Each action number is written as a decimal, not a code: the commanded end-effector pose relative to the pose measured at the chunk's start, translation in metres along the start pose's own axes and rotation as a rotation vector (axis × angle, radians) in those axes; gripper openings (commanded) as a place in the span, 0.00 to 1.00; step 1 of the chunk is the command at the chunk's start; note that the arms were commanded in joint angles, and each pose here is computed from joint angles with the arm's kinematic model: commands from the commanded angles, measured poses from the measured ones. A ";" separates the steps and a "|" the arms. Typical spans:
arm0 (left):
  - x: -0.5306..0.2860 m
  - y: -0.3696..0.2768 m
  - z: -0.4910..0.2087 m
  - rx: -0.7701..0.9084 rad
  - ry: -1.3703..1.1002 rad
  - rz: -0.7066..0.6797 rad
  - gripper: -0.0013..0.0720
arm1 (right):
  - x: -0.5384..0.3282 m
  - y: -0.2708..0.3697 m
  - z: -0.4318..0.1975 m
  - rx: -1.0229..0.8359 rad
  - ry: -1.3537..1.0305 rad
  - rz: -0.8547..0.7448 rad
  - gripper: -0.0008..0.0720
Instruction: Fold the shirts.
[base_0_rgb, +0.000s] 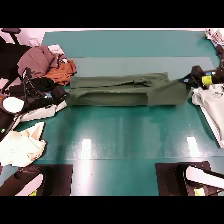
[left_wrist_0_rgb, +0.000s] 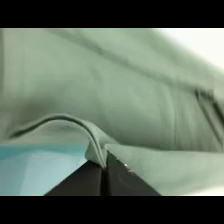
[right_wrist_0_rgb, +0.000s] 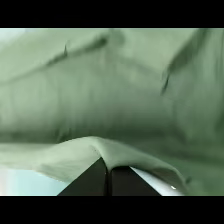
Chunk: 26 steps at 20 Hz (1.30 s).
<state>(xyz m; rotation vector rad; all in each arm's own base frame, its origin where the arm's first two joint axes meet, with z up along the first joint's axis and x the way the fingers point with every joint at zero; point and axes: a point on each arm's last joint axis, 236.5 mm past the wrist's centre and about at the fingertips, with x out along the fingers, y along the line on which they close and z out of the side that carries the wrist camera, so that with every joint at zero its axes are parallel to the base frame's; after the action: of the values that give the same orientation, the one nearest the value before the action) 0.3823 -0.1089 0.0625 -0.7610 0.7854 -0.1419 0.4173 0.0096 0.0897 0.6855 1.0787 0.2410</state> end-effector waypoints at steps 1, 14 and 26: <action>0.025 0.021 0.030 -0.061 -0.117 0.040 0.06 | 0.029 -0.010 0.039 0.004 -0.015 -0.003 0.04; 0.111 0.030 0.079 -0.037 -0.108 0.094 0.06 | 0.132 -0.006 0.089 -0.072 0.080 0.118 0.04; 0.122 0.023 0.104 0.020 -0.157 0.093 0.56 | 0.123 -0.066 0.112 -0.174 0.060 -0.092 0.58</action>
<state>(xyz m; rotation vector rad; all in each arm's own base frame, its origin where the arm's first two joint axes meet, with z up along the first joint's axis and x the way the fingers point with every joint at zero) 0.5250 -0.0810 0.0043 -0.7235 0.7126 0.0089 0.5636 0.0026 -0.0114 0.5456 1.1474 0.3309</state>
